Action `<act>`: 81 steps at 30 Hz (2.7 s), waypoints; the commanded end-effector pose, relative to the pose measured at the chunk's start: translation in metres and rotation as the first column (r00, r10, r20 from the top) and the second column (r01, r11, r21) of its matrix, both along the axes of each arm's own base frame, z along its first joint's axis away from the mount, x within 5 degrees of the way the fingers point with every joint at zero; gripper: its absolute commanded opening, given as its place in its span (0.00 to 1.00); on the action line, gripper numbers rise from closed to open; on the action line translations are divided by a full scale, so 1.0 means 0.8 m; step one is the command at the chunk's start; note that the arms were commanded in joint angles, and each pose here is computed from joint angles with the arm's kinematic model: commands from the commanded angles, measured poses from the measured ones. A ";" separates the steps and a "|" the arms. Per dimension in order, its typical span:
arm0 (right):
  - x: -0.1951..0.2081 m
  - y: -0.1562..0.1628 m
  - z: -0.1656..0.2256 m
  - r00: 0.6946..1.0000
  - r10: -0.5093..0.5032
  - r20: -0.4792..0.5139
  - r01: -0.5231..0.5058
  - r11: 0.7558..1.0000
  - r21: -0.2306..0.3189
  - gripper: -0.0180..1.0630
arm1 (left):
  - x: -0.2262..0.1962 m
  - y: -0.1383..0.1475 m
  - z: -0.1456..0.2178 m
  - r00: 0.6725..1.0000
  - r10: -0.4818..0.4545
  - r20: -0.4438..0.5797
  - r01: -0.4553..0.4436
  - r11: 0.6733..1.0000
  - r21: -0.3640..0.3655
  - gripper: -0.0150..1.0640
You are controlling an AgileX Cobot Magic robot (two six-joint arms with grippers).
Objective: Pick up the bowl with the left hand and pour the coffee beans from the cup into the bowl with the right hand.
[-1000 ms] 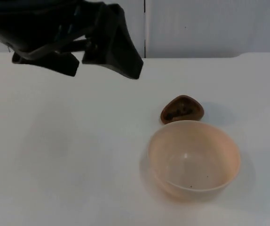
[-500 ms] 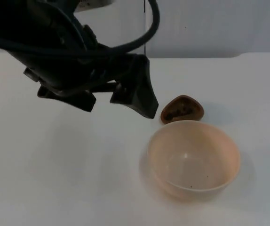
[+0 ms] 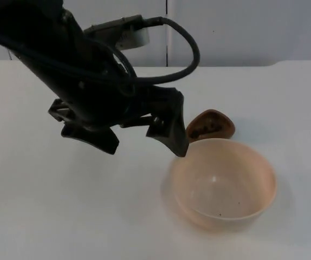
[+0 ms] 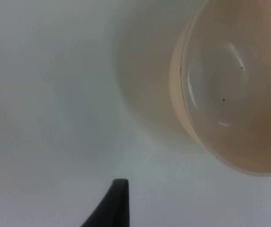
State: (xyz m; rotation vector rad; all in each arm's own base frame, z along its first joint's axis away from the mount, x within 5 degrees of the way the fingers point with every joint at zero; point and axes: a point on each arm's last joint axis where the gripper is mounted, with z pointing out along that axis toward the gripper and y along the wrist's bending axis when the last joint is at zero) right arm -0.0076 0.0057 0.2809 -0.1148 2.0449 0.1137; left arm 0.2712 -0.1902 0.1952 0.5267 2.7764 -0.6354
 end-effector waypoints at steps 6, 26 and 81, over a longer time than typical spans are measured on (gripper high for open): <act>0.000 0.000 -0.001 1.000 -0.007 0.001 0.007 1.000 -0.004 0.99 | 0.015 -0.012 -0.011 0.999 0.032 -0.034 -0.032 0.999 0.002 0.97; 0.000 0.000 -0.001 1.000 -0.007 0.001 0.007 1.000 -0.004 0.99 | 0.041 -0.020 -0.088 0.983 0.162 -0.088 -0.158 0.986 0.054 0.97; 0.000 -0.002 -0.001 1.000 -0.017 0.002 0.017 1.000 -0.019 0.99 | 0.060 -0.029 -0.112 0.972 0.225 -0.064 -0.224 0.974 0.025 0.82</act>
